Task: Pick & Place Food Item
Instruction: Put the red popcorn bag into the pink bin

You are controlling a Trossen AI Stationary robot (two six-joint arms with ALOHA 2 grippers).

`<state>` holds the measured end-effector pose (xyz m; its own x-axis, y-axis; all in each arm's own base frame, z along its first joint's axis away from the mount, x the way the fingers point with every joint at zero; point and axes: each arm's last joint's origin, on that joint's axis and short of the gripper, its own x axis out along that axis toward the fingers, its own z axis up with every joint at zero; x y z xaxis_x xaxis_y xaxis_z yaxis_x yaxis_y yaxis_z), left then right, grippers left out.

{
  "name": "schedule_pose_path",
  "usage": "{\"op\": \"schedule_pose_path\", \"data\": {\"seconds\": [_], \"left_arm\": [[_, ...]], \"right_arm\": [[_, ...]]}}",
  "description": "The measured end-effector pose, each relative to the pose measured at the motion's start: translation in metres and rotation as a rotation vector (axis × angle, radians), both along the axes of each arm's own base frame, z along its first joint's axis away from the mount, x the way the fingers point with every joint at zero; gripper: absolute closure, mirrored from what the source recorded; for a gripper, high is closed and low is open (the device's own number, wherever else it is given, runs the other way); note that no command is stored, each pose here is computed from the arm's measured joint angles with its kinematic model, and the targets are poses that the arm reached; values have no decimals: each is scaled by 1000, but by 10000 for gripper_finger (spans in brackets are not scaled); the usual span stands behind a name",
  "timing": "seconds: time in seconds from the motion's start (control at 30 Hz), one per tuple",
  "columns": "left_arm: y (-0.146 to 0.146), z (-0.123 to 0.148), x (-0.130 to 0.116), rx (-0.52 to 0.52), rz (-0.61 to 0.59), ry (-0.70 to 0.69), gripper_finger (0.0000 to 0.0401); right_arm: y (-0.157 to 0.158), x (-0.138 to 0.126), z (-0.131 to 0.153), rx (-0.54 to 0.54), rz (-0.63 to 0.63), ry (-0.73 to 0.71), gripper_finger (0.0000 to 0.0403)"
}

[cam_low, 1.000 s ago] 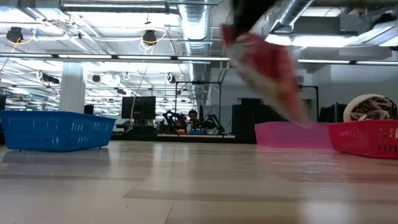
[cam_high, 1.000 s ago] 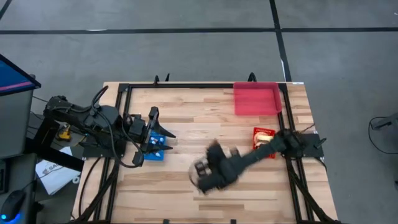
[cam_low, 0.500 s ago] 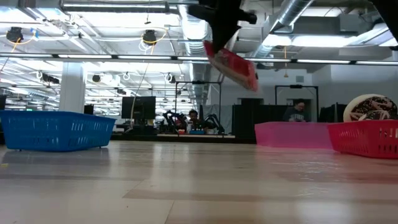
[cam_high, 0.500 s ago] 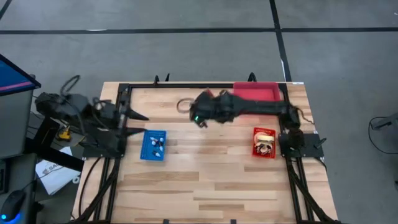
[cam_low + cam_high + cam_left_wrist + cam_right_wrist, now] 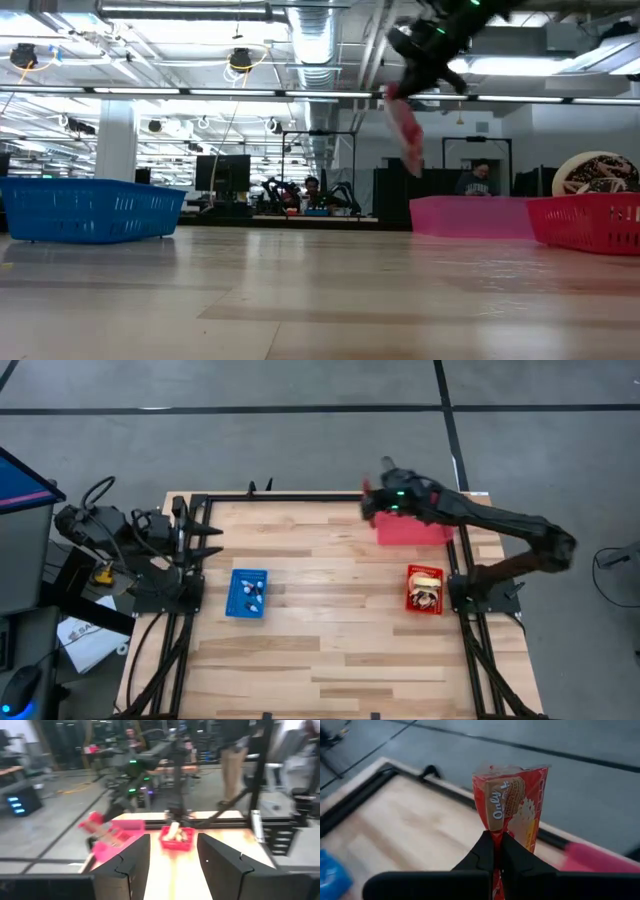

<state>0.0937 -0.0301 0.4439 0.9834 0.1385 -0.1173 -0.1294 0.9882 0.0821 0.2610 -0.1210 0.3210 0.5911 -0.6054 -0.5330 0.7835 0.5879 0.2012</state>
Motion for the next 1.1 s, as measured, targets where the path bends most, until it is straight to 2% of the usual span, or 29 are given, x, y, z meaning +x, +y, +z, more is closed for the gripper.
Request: {"op": "schedule_pose_path", "data": {"seconds": [0.1,0.17,0.3,0.43,0.5,0.6,0.73,0.8,1.0,1.1], "left_arm": [[1,-1,3,12,85,3,243],[1,-1,6,19,159,-3,243],[1,2,17,17,279,-33,243],[1,1,33,20,340,-32,243],[1,-1,43,29,368,-16,243],[1,-5,57,39,399,3,243],[3,-7,70,35,414,5,243],[3,-8,73,28,414,9,243],[5,-7,73,-1,426,-6,243],[5,-7,73,-13,427,-9,243]], "right_arm": [[-3,-33,-13,-11,-55,-6,403],[-6,-52,-19,-11,-99,-69,403],[-8,-87,-38,-19,-271,-177,403],[1,-105,-40,-96,-410,-143,403],[3,-110,-42,-132,-430,-68,403],[1,-111,-48,-176,-379,96,403],[-2,-109,-66,-166,-273,367,403],[-6,-108,-70,-186,-225,457,403],[-26,-106,-89,-164,-55,657,403],[-35,-105,-97,-139,-11,696,403]]}}
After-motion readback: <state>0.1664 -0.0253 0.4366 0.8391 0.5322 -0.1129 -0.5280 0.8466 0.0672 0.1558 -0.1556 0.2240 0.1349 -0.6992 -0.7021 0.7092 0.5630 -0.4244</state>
